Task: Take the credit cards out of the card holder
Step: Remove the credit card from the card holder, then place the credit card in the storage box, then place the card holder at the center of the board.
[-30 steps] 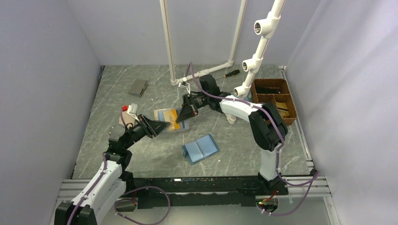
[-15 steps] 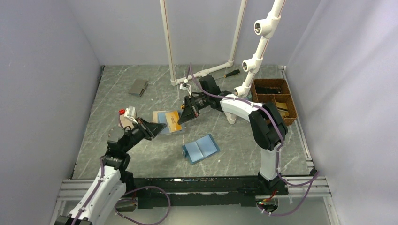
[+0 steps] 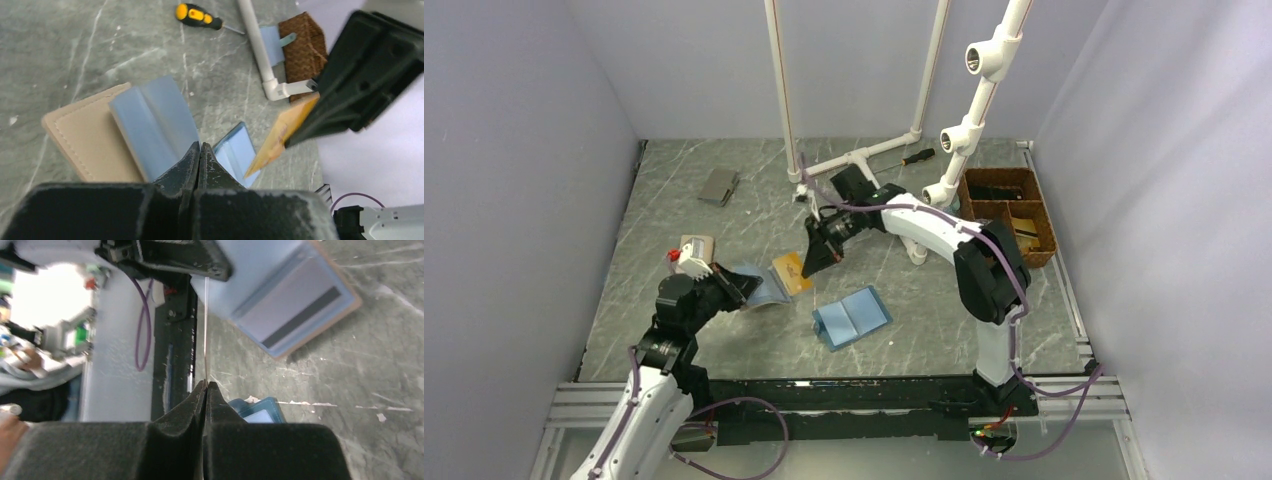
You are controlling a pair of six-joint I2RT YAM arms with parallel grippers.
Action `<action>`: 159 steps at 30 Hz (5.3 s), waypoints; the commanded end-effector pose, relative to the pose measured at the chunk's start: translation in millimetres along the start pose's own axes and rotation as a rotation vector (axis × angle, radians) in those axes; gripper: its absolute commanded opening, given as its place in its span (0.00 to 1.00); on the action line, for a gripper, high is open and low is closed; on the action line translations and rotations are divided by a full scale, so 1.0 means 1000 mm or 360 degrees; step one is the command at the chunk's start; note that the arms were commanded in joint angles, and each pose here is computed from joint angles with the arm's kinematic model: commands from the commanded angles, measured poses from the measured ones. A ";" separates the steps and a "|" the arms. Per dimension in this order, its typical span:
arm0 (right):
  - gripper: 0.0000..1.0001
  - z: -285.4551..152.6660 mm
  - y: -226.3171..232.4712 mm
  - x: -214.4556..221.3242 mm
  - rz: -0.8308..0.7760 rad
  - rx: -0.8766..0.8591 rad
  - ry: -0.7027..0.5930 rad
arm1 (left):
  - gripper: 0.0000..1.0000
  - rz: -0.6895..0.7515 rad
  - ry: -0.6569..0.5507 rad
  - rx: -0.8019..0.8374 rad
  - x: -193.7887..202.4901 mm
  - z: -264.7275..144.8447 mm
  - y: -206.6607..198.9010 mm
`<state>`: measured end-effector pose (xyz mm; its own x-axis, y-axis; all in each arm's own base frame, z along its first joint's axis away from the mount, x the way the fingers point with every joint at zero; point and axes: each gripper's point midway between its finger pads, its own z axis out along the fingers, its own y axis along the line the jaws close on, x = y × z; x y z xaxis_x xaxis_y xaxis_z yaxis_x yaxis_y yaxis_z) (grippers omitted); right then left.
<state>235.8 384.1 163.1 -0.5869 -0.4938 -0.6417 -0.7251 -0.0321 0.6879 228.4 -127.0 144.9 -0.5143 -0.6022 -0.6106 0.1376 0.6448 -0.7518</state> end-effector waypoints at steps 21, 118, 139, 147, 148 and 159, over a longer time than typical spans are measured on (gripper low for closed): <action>0.00 -0.136 0.055 0.142 -0.1242 0.0640 0.0885 | 0.00 0.0030 0.0080 -0.0161 -0.006 -0.001 0.006; 0.00 -0.506 -0.089 0.188 0.0546 0.2088 -0.0153 | 0.00 0.0175 0.0091 -0.0194 -0.008 0.000 0.012; 0.36 -0.530 -0.104 0.189 0.0681 0.2411 -0.0164 | 0.00 0.0175 0.0091 -0.0199 -0.010 0.000 0.011; 0.36 -0.474 -0.068 0.179 0.0480 0.2109 -0.0190 | 0.00 0.0172 0.0105 -0.0193 -0.009 0.000 0.010; 0.36 -0.468 -0.063 0.181 0.0453 0.2089 -0.0178 | 0.00 0.0174 0.0107 -0.0192 -0.009 0.000 0.010; 0.35 -0.398 -0.007 0.211 0.0030 0.1779 0.0137 | 0.00 0.0102 0.0172 -0.0226 -0.004 0.004 0.012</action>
<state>289.7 -90.7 152.7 -0.7235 -0.4043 -0.5596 -0.4828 0.8757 -0.0083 226.9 -114.5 117.3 -0.6163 -0.4955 -0.6121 0.0270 0.7635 -0.6452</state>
